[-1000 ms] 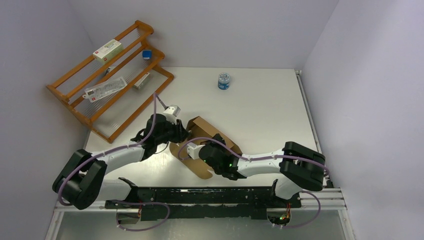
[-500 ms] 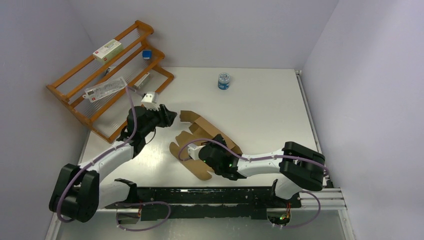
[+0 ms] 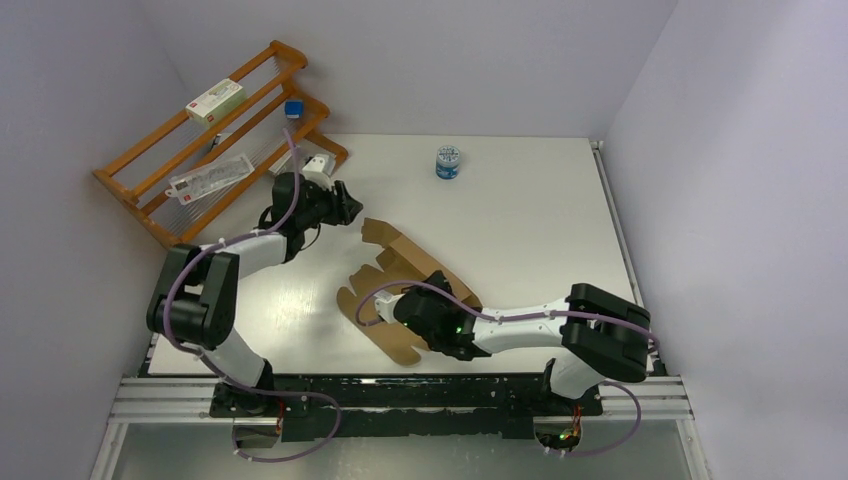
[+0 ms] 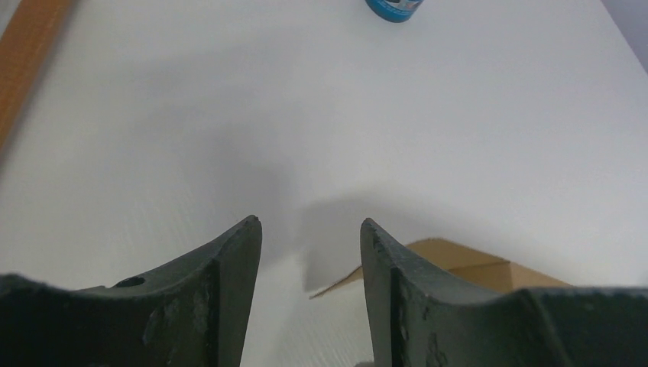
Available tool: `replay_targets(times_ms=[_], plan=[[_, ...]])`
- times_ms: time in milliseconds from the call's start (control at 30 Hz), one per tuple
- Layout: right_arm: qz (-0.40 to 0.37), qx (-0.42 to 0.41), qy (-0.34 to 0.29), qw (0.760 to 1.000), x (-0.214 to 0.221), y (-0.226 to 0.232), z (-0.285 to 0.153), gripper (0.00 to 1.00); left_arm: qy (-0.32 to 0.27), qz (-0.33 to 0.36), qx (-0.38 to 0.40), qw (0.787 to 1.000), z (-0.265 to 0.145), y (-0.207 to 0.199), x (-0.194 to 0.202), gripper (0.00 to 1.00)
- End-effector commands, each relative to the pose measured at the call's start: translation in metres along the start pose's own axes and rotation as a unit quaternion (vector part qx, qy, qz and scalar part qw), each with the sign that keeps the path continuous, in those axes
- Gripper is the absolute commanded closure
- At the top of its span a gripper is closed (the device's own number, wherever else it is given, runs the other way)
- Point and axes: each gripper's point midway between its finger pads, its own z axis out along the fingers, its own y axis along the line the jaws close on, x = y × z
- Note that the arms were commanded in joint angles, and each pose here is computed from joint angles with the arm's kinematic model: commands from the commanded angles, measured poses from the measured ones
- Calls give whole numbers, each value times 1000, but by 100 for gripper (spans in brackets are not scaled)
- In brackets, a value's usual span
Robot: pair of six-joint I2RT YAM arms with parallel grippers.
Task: Fold the paper box
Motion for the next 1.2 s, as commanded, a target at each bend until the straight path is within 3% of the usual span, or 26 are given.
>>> replay_targets(times_ms=[0,200,267,900,1100,1167], plan=[[-9,-63,-37,997,-14,17,-5,94,-4,27,66,997,10,-18,-12,44],[47,-61,-56,995,-24,-2,-4,72,-28,34,38,998,-10,-15,-15,43],[58,-62,-58,995,-27,-7,0,69,-25,34,30,999,-13,-13,-14,43],[120,-97,-73,985,-45,-46,47,65,22,20,48,998,-14,-15,18,49],[117,-127,-77,982,-47,-43,59,76,22,22,54,998,-15,-17,17,51],[119,-132,-73,981,-42,-41,65,76,21,23,46,998,-16,-15,15,50]])
